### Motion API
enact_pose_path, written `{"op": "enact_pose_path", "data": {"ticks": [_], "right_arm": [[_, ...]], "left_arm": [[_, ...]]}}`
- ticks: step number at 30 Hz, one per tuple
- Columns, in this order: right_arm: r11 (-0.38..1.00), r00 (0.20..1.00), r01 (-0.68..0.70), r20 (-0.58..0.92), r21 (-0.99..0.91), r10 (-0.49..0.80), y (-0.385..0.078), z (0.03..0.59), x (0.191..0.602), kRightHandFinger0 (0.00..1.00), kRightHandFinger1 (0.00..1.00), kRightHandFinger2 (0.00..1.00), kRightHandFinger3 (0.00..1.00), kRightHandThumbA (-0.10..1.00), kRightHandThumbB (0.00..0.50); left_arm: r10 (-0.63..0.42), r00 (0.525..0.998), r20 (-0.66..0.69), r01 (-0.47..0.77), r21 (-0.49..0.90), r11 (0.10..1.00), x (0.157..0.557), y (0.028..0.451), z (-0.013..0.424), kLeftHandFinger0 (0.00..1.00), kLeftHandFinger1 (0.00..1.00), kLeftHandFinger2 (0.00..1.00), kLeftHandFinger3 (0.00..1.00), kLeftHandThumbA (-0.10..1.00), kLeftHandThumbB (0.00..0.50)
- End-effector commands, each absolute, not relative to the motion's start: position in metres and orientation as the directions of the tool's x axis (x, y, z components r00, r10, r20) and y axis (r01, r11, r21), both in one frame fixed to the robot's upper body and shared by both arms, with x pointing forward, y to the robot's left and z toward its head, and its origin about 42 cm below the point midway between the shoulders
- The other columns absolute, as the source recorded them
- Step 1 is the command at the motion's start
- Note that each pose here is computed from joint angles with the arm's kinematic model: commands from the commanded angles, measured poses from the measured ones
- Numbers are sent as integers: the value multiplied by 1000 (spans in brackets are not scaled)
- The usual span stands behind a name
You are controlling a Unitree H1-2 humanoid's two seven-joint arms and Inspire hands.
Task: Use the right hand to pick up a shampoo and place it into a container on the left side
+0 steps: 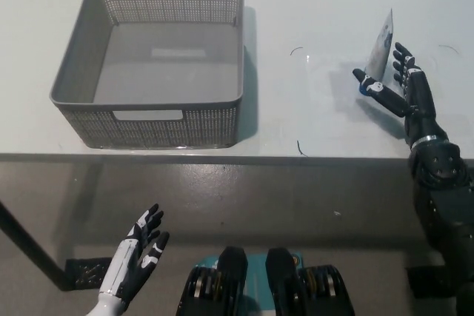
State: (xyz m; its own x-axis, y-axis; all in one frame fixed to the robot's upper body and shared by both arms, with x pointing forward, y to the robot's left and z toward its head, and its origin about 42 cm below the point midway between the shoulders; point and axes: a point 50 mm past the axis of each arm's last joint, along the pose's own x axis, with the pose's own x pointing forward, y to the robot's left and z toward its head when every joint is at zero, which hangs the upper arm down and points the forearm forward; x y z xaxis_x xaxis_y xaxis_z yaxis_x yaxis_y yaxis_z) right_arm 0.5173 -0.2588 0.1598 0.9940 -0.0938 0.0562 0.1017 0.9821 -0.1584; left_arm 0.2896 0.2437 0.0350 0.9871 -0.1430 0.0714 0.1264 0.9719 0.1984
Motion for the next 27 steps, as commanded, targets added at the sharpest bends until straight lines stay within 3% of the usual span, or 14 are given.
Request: {"op": "enact_pose_path", "data": {"ticks": [1, 9, 12, 15, 21, 24, 25, 26, 27], "right_arm": [[988, 989, 93, 130, -126, -76, -265, 209, 544, 1000, 1000, 1000, 1000, 1000, 431], [986, 993, 88, 93, -140, -75, -260, 221, 557, 1000, 1000, 1000, 1000, 1000, 442], [987, 992, 86, 105, -138, -72, -255, 227, 560, 1000, 1000, 1000, 1000, 992, 372], [990, 993, 80, 96, -118, -68, -249, 231, 564, 1000, 1000, 1000, 1000, 963, 405], [996, 993, 66, 104, -63, -59, -232, 238, 568, 1000, 1000, 1000, 1000, 879, 400], [996, 991, 87, 100, -8, -85, -223, 239, 569, 1000, 1000, 1000, 1000, 690, 398], [994, 990, 107, 91, -16, -106, -222, 239, 569, 751, 746, 834, 1000, 610, 389], [988, 986, 156, 55, -6, -155, -219, 239, 570, 299, 302, 442, 714, 371, 284], [985, 984, 174, 44, 7, -174, -218, 239, 571, 35, 185, 445, 508, 194, 293]], "left_arm": [[-167, 977, 133, 135, 222, 966, 295, 246, 46, 1000, 1000, 1000, 1000, 810, 12], [-179, 975, 131, 147, 219, 965, 297, 245, 46, 1000, 1000, 1000, 1000, 809, 32], [-181, 974, 135, 148, 226, 963, 297, 246, 47, 1000, 1000, 1000, 1000, 812, 31], [-179, 975, 135, 147, 217, 965, 298, 245, 47, 1000, 1000, 1000, 1000, 816, 40], [-188, 971, 146, 153, 223, 963, 301, 245, 51, 1000, 1000, 1000, 1000, 809, 35], [-186, 971, 150, 152, 215, 965, 303, 245, 52, 1000, 1000, 1000, 1000, 807, 39], [-190, 970, 151, 154, 219, 963, 304, 245, 53, 1000, 1000, 1000, 1000, 807, 31], [-193, 969, 154, 156, 224, 962, 304, 245, 54, 1000, 1000, 1000, 1000, 807, 31], [-193, 969, 156, 156, 224, 962, 305, 244, 54, 1000, 1000, 1000, 1000, 807, 31]]}}
